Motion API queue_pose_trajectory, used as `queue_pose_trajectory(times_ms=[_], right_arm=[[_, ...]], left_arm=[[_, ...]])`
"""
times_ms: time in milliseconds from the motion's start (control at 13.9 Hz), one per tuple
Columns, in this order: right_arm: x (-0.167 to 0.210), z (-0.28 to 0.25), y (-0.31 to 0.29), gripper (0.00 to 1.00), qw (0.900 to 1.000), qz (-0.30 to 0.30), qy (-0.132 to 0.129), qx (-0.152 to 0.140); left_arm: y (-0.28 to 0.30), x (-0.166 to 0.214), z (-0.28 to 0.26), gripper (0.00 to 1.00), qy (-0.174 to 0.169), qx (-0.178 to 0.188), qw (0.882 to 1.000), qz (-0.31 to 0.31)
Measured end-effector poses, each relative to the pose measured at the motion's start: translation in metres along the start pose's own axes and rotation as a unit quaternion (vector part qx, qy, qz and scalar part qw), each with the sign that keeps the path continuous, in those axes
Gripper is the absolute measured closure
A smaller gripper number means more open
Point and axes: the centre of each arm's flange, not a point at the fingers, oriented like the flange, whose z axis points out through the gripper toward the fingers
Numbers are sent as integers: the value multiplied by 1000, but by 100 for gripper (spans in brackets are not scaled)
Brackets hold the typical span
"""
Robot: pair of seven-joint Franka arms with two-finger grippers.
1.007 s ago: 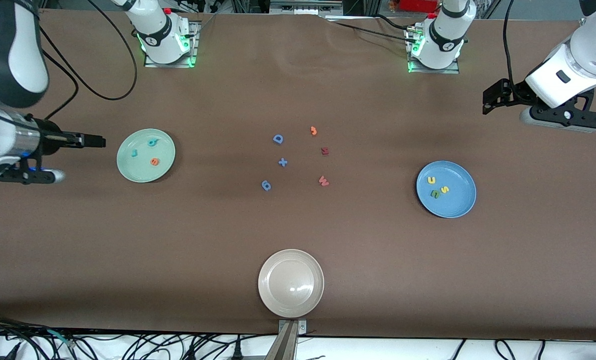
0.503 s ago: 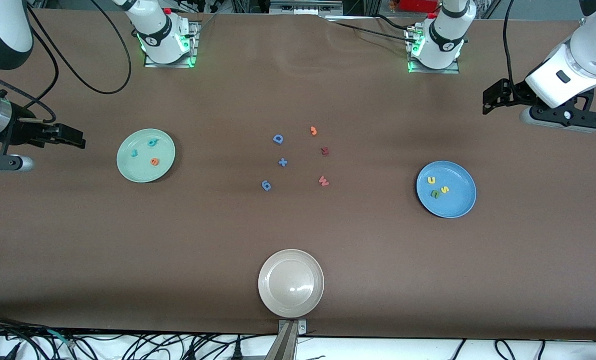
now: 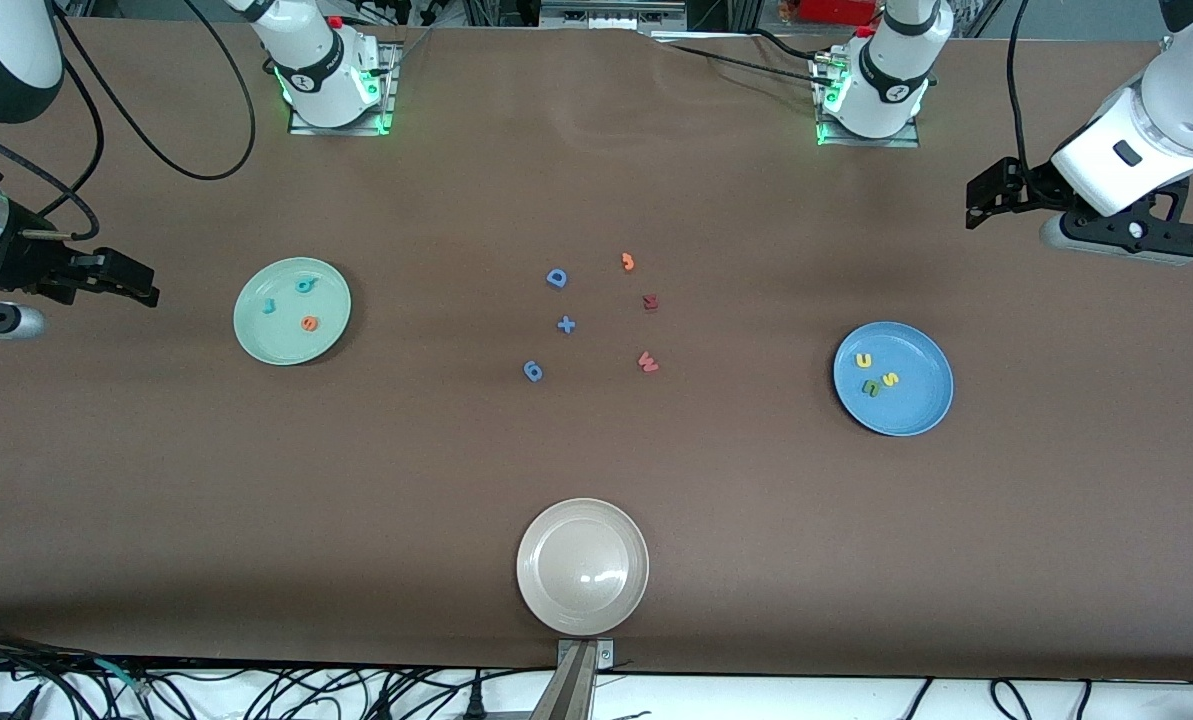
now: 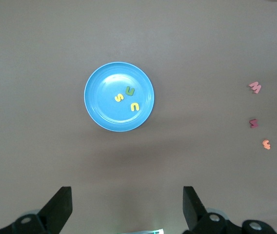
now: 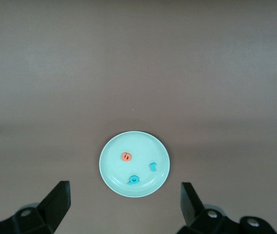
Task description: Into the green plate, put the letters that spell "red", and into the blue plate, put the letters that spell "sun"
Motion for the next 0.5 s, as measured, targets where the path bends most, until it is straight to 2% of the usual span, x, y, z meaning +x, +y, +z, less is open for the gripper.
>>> queue_pose_trajectory(times_ms=[503], right_arm=[[2, 0, -1, 0, 1000, 0, 9, 2]], left_arm=[[0, 0, 0, 0, 0, 0, 1000, 0]])
